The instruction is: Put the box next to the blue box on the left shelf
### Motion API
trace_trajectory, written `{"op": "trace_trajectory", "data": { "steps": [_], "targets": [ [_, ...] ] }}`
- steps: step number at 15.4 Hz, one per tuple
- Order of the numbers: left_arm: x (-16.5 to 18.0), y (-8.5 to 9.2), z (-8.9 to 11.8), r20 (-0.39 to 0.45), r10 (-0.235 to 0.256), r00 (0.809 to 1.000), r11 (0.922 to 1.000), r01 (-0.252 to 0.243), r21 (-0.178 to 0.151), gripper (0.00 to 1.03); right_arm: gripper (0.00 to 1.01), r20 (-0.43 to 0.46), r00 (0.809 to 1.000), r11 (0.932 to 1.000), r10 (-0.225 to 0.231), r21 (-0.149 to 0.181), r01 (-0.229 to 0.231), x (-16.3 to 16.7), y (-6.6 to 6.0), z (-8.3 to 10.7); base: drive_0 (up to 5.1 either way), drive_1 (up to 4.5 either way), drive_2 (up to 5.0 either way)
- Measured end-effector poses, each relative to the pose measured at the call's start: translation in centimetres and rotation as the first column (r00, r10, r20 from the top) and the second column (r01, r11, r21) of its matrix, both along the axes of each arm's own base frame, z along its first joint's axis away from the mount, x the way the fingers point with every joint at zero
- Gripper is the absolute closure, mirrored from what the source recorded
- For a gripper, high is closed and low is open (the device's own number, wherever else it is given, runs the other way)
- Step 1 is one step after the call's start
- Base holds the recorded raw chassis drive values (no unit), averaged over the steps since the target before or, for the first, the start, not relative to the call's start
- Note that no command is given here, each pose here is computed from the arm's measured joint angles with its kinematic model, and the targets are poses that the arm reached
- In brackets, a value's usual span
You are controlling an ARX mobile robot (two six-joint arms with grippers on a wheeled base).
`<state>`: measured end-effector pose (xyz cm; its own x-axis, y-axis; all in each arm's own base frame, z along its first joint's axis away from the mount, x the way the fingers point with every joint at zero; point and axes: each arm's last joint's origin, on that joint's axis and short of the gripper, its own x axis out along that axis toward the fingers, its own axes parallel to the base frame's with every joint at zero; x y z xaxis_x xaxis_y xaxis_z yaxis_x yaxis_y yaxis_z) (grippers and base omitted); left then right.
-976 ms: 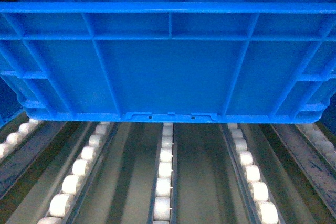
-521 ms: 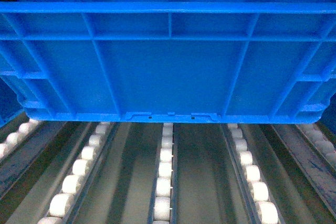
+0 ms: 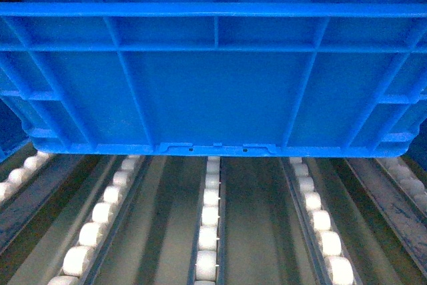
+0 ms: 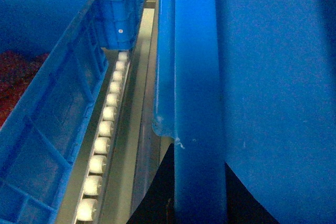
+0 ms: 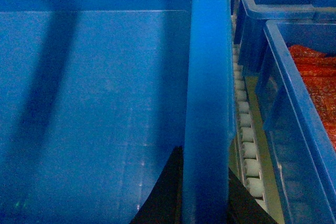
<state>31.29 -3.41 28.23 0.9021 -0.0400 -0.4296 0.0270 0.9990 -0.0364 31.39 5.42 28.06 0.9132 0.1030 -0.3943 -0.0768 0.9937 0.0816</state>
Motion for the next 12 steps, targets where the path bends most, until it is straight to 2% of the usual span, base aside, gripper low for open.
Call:
{"op": "trace_trajectory", "data": {
  "steps": [7,8,9,10,11,12],
  "targets": [
    [0.0,0.0,0.0,0.0,0.0,1.0,1.0,0.0,0.0,0.97,0.93,0.0,1.0,1.0,0.0,0.0,0.0,0.0,0.0,0.0,0.0,0.0,0.0],
    [0.0,0.0,0.0,0.0,0.0,1.0,1.0,0.0,0.0,0.97,0.93,0.034,0.999,1.0,-0.005,-0.001,0.005,0.1,0.0,0.1,0.0,0.0,0.0],
    [0.0,0.0,0.0,0.001,0.005,1.0,0.9999,-0.005,-0.009,0.97,0.93,0.146,0.989,0.9998,-0.012,-0.016,0.015,0.0,0.1,-0.7,0.0,0.0,0.0],
    [0.1,-0.2,-0.5,0.155,0.038,0.987,0.9987,-0.043,0.028,0.97,0.93,0.222,0.975,0.9999,-0.015,-0.004,0.017,-0.4,0.4,-1.5,0.0,0.0,0.0],
    [-0.1,-0.6,-1.0,0.269,0.069,0.961,0.9964,-0.08,0.029,0.97,0.93,0.266,0.964,1.0,-0.009,0.005,0.008,-0.1,0.4,-1.1,0.0,0.0,0.0],
    [-0.1,-0.7,-0.6,0.319,0.068,0.945,0.9965,-0.08,0.024,0.97,0.93,0.255,0.967,0.9998,0.014,0.013,-0.018,-0.2,0.3,-0.3,0.0,0.0,0.0]
  ]
}}
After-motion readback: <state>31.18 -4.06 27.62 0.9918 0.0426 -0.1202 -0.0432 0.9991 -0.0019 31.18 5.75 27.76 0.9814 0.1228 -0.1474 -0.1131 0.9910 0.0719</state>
